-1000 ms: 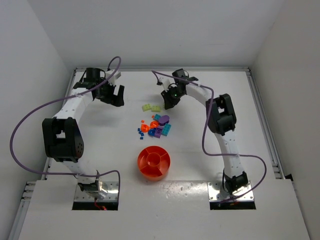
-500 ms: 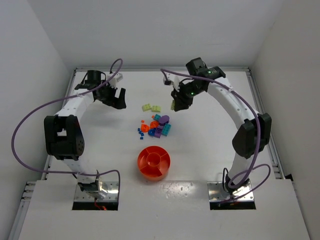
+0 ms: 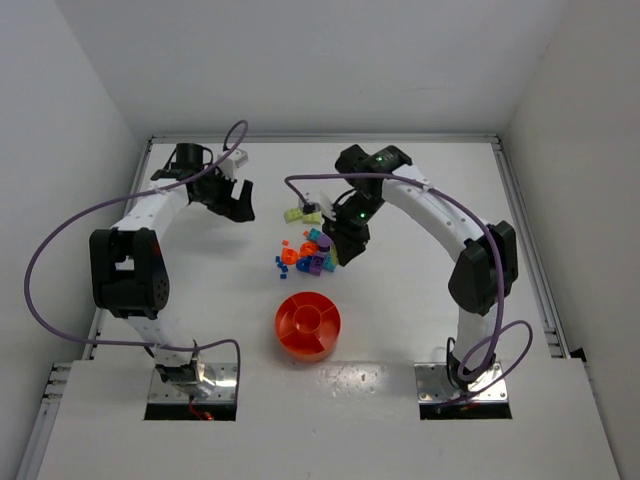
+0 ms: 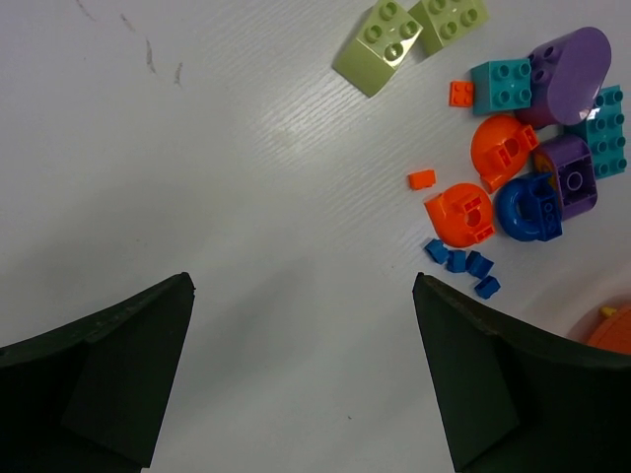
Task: Sort the legos into containers by color
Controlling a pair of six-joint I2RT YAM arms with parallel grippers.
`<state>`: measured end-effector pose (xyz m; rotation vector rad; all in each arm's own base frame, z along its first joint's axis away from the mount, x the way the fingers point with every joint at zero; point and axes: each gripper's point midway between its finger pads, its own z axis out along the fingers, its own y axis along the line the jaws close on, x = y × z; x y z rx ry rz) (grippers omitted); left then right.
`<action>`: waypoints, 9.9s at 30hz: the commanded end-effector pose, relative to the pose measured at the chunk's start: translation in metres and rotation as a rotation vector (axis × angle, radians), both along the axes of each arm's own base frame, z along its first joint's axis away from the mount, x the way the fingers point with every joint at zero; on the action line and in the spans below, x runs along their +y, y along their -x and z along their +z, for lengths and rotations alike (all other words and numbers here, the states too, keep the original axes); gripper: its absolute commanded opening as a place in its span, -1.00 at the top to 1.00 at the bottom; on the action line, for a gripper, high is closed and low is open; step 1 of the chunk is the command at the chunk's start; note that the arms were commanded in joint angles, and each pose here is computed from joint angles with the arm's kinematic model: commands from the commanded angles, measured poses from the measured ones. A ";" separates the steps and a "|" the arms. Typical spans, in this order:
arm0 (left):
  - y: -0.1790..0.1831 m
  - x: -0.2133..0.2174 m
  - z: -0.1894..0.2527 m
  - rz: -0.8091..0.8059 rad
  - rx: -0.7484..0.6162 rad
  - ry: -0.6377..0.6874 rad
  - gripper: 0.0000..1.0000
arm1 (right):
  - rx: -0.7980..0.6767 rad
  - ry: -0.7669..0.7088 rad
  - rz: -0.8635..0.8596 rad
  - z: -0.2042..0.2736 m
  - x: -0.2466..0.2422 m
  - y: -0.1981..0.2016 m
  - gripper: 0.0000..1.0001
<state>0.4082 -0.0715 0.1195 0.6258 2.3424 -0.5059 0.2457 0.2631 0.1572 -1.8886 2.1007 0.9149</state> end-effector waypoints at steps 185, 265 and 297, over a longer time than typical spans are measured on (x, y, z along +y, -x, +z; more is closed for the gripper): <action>0.074 -0.085 0.153 -0.104 -0.373 0.230 -1.00 | -0.142 -0.154 -0.551 -0.047 0.038 -0.203 -0.88; 0.047 -0.019 0.082 0.029 -0.060 0.234 -1.00 | -0.057 -0.060 0.106 -0.039 0.068 0.082 0.70; 0.053 -0.135 0.045 -0.287 -0.159 0.134 -1.00 | -0.324 0.013 -0.850 0.005 -0.053 -0.104 -0.11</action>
